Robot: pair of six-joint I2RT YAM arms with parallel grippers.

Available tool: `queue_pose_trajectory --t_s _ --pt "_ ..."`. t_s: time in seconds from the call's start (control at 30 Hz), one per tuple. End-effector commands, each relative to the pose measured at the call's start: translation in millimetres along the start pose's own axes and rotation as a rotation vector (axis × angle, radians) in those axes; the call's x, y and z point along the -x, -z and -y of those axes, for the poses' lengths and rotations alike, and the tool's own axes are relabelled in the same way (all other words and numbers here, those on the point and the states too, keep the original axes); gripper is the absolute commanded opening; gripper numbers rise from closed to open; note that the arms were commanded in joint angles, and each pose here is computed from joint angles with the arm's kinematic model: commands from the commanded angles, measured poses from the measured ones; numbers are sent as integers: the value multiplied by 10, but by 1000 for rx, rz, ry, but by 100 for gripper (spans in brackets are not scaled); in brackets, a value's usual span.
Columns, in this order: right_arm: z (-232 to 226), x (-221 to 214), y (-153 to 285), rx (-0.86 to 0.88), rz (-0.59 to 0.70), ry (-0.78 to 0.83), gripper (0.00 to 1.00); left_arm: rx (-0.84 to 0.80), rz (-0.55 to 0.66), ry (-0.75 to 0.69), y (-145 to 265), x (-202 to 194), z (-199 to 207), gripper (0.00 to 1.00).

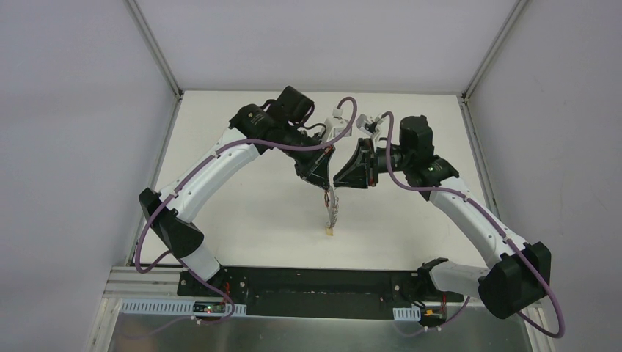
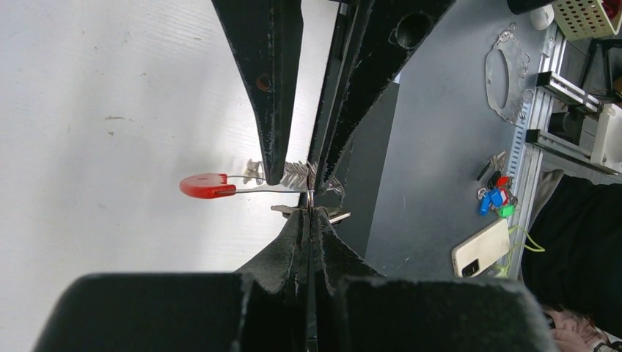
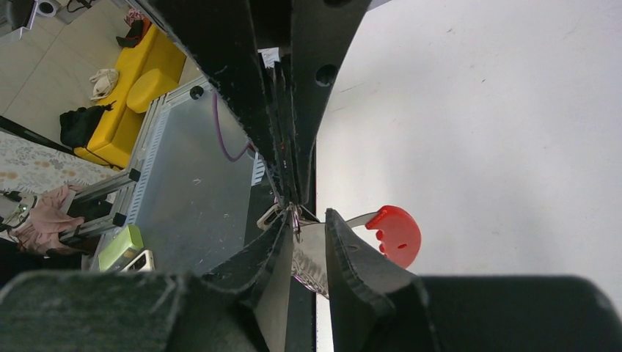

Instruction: Put the keys on the keyring

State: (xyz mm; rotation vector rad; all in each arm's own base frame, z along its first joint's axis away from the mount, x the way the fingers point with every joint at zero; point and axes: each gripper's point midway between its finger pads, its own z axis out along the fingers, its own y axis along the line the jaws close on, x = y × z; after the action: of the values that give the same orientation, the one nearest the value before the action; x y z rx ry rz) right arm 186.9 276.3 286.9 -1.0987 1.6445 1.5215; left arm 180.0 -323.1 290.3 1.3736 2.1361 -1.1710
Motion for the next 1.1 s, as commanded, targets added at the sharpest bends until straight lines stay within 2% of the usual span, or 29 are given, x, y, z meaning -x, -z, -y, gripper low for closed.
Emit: queue_pose_trajectory --t_s 0.0,0.27,0.33,0.37,0.6,0.73,0.87,1.07 --pt "-98 56 -1 49 15 55 24 -25 64 -31 143 109 145 0" --pt "-101 66 -38 68 18 33 13 -22 63 -29 136 112 132 0" --pt "-101 61 -49 74 16 27 2 -20 64 -29 136 115 129 0" --pt "-103 60 -50 74 16 27 0 -17 63 -27 136 114 122 0" --pt "-62 147 -15 32 40 56 0 -8 103 -16 217 178 84 0" --pt "-22 301 18 -13 69 61 0 -11 173 -9 336 320 66 0" --pt "22 453 50 -51 96 58 0 -43 232 13 444 445 90 14" --pt "-2 578 102 -63 119 36 0 -79 271 55 493 468 77 23"
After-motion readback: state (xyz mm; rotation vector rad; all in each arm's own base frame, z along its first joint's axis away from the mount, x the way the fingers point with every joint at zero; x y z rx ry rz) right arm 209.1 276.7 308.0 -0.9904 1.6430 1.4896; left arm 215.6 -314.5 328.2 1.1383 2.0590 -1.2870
